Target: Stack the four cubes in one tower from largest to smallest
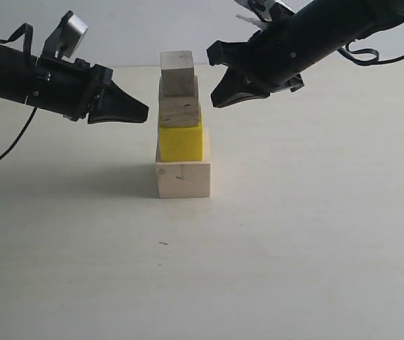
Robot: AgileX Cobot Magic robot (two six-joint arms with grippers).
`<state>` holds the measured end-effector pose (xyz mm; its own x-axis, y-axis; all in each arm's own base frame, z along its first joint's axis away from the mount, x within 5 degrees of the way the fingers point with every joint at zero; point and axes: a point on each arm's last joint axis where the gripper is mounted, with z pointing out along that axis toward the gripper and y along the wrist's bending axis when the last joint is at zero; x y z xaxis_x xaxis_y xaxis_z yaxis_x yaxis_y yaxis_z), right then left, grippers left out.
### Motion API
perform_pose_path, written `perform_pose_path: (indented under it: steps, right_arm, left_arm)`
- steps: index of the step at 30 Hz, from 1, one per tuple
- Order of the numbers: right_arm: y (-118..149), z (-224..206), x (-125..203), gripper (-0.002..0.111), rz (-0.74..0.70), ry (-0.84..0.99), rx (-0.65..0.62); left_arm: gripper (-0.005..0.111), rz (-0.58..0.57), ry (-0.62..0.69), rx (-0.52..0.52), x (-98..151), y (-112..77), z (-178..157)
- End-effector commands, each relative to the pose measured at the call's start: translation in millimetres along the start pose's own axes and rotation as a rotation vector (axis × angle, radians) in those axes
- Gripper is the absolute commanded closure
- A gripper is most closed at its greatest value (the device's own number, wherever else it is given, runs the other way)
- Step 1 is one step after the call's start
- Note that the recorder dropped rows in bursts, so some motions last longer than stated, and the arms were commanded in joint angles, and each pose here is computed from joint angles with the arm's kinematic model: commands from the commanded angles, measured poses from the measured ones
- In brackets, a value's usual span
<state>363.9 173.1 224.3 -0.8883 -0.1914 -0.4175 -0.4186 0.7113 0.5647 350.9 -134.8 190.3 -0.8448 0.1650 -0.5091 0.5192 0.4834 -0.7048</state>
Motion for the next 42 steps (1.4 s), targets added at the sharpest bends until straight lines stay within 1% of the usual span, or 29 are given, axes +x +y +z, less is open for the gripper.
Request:
perform_pose_path:
  steps: [1, 4, 7, 11, 12, 15, 17, 21, 22, 23, 24, 25, 26, 27, 28, 29, 31, 34, 36, 42]
  right_arm:
    - [-4.5, -19.9, -7.9, 0.108, -0.002, -0.090, 0.079]
    - [-2.6, -35.0, -15.2, 0.108, -0.025, -0.181, 0.159]
    - [2.1, -52.8, -20.0, 0.108, -0.030, -0.261, 0.231]
    - [11.0, -77.2, -14.0, 0.108, -0.065, -0.404, 0.288]
    - [12.8, -84.2, -9.7, 0.108, -0.078, -0.447, 0.309]
    - [18.2, -105.4, 9.8, 0.108, -0.108, -0.571, 0.372]
    - [19.4, -118.8, 27.2, 0.108, -0.128, -0.652, 0.424]
    - [27.2, -149.7, 58.9, 0.108, -0.222, -0.811, 0.528]
    - [29.3, -154.5, 65.8, 0.108, -0.227, -0.830, 0.533]
    - [33.2, -161.5, 75.2, 0.108, -0.233, -0.853, 0.532]
    - [35.4, -164.9, 79.1, 0.108, -0.237, -0.863, 0.530]
    - [39.4, -169.0, 85.1, 0.108, -0.241, -0.865, 0.517]
    - [42.3, -170.9, 87.6, 0.108, -0.245, -0.856, 0.505]
    - [47.7, -174.7, 92.2, 0.108, -0.254, -0.844, 0.482]
    - [50.5, -176.2, 95.0, 0.108, -0.259, -0.832, 0.468]
    - [55.6, -178.8, 100.2, 0.108, -0.268, -0.809, 0.443]
    - [62.6, -182.0, 108.3, 0.108, -0.282, -0.773, 0.406]
    - [70.6, -189.0, 116.3, 0.108, -0.295, -0.768, 0.377]
    - [72.4, -191.4, 117.5, 0.108, -0.295, -0.778, 0.373]
    - [72.4, -191.4, 117.5, 0.108, -0.295, -0.778, 0.373]
  left_arm:
    - [0.107, -0.002, -0.036, -0.014, -3.5, 1.4, -10.1]
    - [0.107, 0.010, -0.069, -0.050, -7.5, -0.7, -16.7]
    - [0.107, 0.036, -0.130, -0.122, -8.3, -6.1, -25.2]
    - [0.107, 0.059, -0.284, -0.253, 2.1, -19.1, -45.1]
    - [0.107, 0.053, -0.323, -0.274, 7.7, -21.6, -49.7]
    - [0.107, 0.087, -0.441, -0.338, 24.1, -39.0, -68.3]
    - [0.107, 0.156, -0.460, -0.401, 40.0, -50.3, -79.5]
    - [0.107, 0.193, -0.527, -0.498, 60.0, -72.6, -102.4]
    - [0.107, 0.199, -0.542, -0.518, 64.1, -76.4, -106.7]
    - [0.107, 0.222, -0.585, -0.553, 70.4, -87.2, -117.4]
    - [0.107, 0.235, -0.607, -0.564, 72.6, -92.7, -122.3]
    - [0.107, 0.263, -0.649, -0.574, 76.4, -104.0, -131.1]
    - [0.107, 0.275, -0.665, -0.577, 77.3, -108.4, -134.4]
    - [0.107, 0.308, -0.704, -0.570, 79.4, -120.0, -141.8]
    - [0.107, 0.320, -0.718, -0.568, 80.4, -124.2, -144.4]
    - [0.107, 0.343, -0.748, -0.567, 82.6, -132.6, -150.1]
    - [0.107, 0.367, -0.782, -0.568, 85.4, -141.4, -156.4]
    - [0.107, 0.373, -0.806, -0.589, 87.2, -145.0, -161.4]
    - [0.107, 0.374, -0.819, -0.604, 88.0, -146.4, -164.0]
    - [0.107, 0.376, -0.822, -0.603, 88.4, -147.3, -164.5]
